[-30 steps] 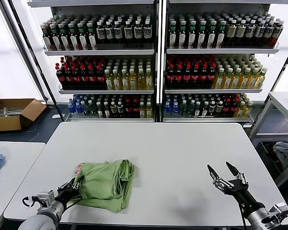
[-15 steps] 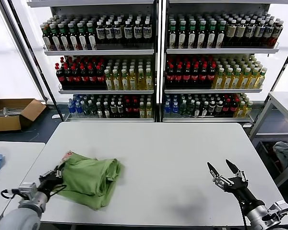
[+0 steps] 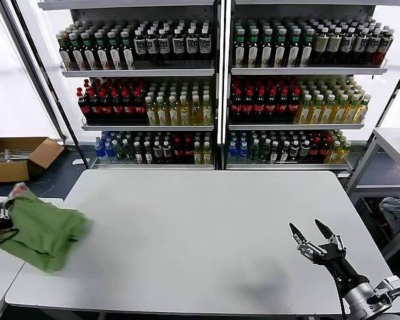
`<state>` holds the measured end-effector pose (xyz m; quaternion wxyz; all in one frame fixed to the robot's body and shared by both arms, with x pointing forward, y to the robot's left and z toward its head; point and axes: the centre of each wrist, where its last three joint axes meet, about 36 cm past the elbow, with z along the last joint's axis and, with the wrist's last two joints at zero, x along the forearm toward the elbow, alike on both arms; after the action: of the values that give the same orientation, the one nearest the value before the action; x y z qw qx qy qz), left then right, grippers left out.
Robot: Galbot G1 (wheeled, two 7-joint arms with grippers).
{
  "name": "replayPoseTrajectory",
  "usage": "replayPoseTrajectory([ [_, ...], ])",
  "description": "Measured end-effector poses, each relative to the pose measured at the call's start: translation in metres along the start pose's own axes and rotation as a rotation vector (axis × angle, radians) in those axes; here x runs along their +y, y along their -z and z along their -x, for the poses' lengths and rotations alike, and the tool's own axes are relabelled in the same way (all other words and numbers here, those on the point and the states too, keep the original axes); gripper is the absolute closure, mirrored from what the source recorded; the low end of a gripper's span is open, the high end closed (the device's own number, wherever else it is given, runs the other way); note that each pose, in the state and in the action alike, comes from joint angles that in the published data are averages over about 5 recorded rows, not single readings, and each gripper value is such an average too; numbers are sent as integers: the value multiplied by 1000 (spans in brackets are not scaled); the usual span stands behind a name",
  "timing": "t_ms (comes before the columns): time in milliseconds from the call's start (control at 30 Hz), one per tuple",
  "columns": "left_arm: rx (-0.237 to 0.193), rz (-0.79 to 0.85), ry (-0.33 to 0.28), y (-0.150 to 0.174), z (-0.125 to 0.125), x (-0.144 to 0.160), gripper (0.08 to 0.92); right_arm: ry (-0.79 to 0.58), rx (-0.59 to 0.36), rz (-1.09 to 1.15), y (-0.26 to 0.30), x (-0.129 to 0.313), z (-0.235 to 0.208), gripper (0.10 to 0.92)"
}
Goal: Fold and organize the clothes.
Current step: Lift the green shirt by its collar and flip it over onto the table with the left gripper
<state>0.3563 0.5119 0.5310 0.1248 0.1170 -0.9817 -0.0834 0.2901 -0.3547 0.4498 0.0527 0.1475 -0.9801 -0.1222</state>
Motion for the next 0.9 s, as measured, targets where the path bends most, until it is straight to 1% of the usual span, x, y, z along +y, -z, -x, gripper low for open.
replayPoseTrajectory([
  [67, -8, 5, 9, 7, 0, 2, 898, -1, 1, 6, -1, 0, 0, 200],
  [133, -12, 9, 9, 9, 0, -2, 898, -2, 3, 8, -2, 0, -1, 200],
  [200, -11, 12, -1, 7, 0, -12, 898, -4, 3, 8, -2, -1, -1, 200],
  [300, 5, 14, -33, -4, 0, -38, 898, -7, 0, 5, 0, -1, -2, 200],
  [367, 28, 15, -60, -16, 1, -61, 898, -10, -2, 4, 1, 0, -3, 200],
  [467, 71, 0, -104, -36, 2, -103, 898, -16, -3, 2, 3, 1, -5, 200],
  [600, 121, -60, -179, -52, -2, -170, 898, -21, 3, -6, 4, 3, -8, 200],
  [733, 166, -136, -270, -54, -11, -236, 898, -25, 17, -20, 6, 4, -10, 200],
  [900, 214, -242, -355, -45, -21, -295, 898, -22, 36, -39, 8, 9, -9, 200],
])
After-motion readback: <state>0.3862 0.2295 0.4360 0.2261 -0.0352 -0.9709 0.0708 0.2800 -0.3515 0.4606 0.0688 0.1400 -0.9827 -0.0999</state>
